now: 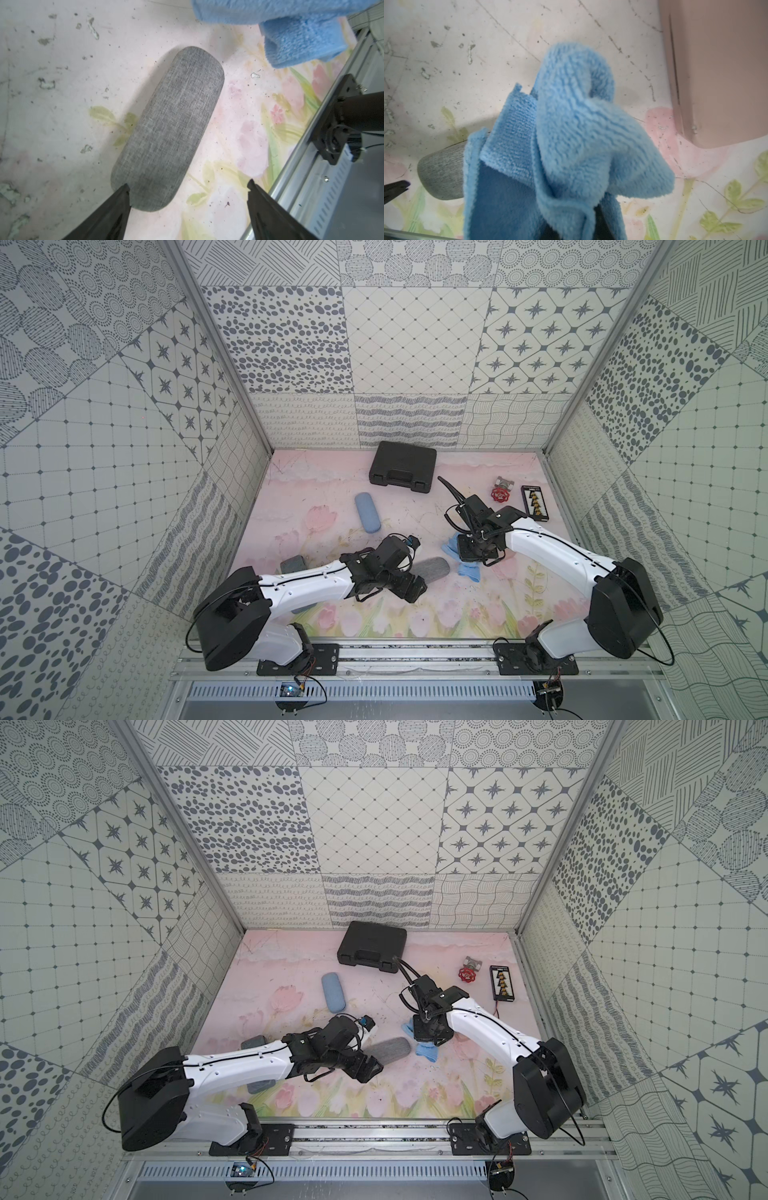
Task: Wipe the eyeglass case
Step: Wipe the dirt from the eyeglass case.
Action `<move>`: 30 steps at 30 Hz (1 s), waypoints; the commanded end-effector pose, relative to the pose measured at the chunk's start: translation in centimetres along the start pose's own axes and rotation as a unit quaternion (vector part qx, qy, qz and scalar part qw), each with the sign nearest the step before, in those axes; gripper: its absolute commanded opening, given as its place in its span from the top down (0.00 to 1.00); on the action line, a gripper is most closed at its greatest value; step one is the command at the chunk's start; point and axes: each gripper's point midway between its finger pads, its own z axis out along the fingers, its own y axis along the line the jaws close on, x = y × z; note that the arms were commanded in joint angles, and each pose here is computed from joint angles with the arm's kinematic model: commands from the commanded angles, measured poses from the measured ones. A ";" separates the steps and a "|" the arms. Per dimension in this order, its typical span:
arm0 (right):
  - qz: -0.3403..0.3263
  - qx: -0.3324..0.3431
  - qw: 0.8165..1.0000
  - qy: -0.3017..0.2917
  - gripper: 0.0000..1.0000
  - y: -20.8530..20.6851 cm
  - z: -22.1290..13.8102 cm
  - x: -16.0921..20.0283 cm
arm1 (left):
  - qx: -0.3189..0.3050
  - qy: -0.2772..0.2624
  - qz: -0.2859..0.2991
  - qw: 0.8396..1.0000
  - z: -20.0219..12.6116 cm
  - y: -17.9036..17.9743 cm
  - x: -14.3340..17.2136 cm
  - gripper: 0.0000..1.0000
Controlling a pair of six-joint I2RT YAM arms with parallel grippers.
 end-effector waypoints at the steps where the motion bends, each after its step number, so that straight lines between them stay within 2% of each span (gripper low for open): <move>1: -0.001 -0.042 0.999 0.001 1.00 2.5 -0.1 0.3 | -0.068 0.066 0.159 0.983 1.0 2.3 1.4 0.07; 7: -0.001 -0.068 0.998 0.006 1.00 4.1 0.3 0.9 | -0.091 0.083 0.196 0.973 2.0 3.3 1.5 0.05; 12: 0.001 -0.084 0.996 0.011 1.00 4.9 0.0 0.9 | -0.045 0.093 0.179 0.978 3.1 2.0 2.5 0.07; 14: 0.008 -0.112 0.994 0.012 1.00 6.0 -0.5 0.9 | -0.049 0.101 0.172 0.979 3.5 2.4 3.2 0.10; 18: 0.036 -0.196 0.979 0.030 1.00 9.8 -0.4 1.9 | -0.064 0.091 0.179 0.978 3.8 2.6 3.5 0.20; 22: 0.103 -0.257 0.958 0.078 1.00 11.9 2.3 4.2 | -0.074 0.055 0.189 0.978 3.3 2.4 2.8 0.32; 27: 0.127 -0.225 0.961 0.100 1.00 9.2 5.8 5.1 | -0.047 0.012 0.184 0.982 2.9 1.1 2.1 0.51; 30: 0.103 -0.146 0.978 0.102 1.00 5.2 6.7 4.7 | -0.040 0.007 0.181 0.983 3.0 0.9 2.1 0.61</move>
